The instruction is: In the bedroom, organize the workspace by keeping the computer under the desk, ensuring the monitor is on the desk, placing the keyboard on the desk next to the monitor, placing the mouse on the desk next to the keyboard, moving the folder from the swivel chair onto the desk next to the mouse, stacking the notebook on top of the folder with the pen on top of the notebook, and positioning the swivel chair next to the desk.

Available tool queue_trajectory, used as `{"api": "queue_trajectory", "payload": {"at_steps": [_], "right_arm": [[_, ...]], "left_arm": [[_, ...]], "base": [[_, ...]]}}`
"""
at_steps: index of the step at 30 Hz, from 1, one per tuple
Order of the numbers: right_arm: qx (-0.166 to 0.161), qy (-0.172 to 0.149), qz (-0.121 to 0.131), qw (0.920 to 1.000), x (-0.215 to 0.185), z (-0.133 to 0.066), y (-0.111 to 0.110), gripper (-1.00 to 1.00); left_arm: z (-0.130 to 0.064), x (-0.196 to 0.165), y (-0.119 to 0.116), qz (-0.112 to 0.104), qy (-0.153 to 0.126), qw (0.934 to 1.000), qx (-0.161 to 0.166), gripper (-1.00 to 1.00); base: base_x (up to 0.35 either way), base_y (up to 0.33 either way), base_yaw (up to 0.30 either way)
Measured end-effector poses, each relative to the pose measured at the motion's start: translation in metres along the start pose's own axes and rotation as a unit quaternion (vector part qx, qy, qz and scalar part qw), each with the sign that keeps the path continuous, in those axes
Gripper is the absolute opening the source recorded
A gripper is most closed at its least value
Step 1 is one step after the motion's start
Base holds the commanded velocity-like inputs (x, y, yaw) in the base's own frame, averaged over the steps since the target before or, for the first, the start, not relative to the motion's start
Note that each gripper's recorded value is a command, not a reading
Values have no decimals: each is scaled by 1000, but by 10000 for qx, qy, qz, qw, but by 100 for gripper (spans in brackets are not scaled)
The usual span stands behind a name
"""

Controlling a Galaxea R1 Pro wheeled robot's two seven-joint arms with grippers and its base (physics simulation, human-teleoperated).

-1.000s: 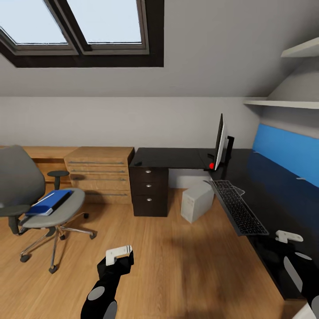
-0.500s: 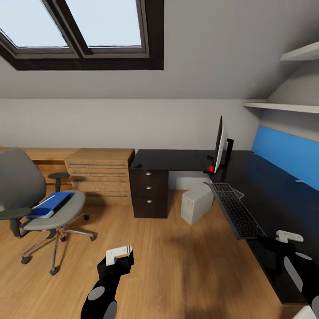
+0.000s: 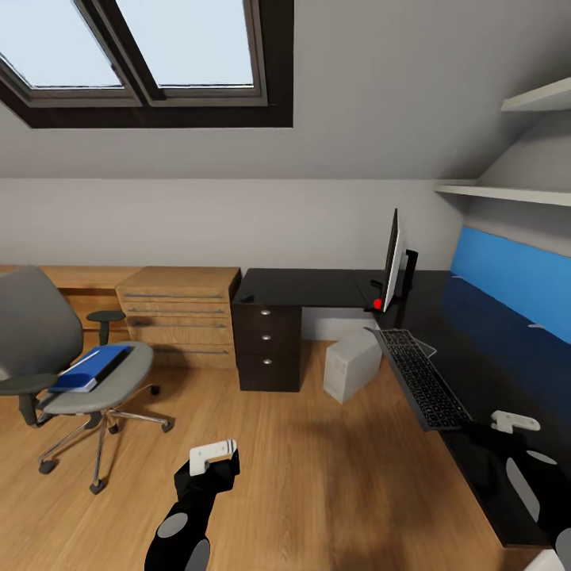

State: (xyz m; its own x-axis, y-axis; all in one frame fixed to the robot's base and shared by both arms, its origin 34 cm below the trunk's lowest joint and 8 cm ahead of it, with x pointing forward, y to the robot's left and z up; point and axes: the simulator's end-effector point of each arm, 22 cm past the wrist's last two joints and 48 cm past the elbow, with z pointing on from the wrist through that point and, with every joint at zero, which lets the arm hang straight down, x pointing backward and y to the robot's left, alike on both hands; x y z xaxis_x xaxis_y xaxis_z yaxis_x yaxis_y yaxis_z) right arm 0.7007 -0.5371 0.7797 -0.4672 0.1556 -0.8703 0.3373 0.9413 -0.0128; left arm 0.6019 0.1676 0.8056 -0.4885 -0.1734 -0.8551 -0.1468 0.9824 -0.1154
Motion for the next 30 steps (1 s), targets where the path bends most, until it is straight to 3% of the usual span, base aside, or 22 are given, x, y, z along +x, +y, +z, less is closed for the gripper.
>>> {"api": "queue_trajectory", "payload": {"at_steps": [9,17,21,23,30], "right_arm": [[-144,-66,23,9999,-3,0,20,100],[-279,-385,29,9989,-32,-4,37,100],[-411,-478,81,9980,-38,-6,57,100],[-531,-531,138,9971,-42,-9,75,100],[-570,-541,158,9968,-43,-10,81,100]], "left_arm": [[0,1,0,6,11,10000,-5,100],[2,6,1,30,66,10000,-19,100],[2,7,1,34,68,10000,-21,100],[1,7,1,34,68,10000,-22,100],[1,7,1,36,66,10000,-22,100]], "base": [[0,0,0],[0,0,0],[13,0,0],[176,0,0],[273,0,0]]}}
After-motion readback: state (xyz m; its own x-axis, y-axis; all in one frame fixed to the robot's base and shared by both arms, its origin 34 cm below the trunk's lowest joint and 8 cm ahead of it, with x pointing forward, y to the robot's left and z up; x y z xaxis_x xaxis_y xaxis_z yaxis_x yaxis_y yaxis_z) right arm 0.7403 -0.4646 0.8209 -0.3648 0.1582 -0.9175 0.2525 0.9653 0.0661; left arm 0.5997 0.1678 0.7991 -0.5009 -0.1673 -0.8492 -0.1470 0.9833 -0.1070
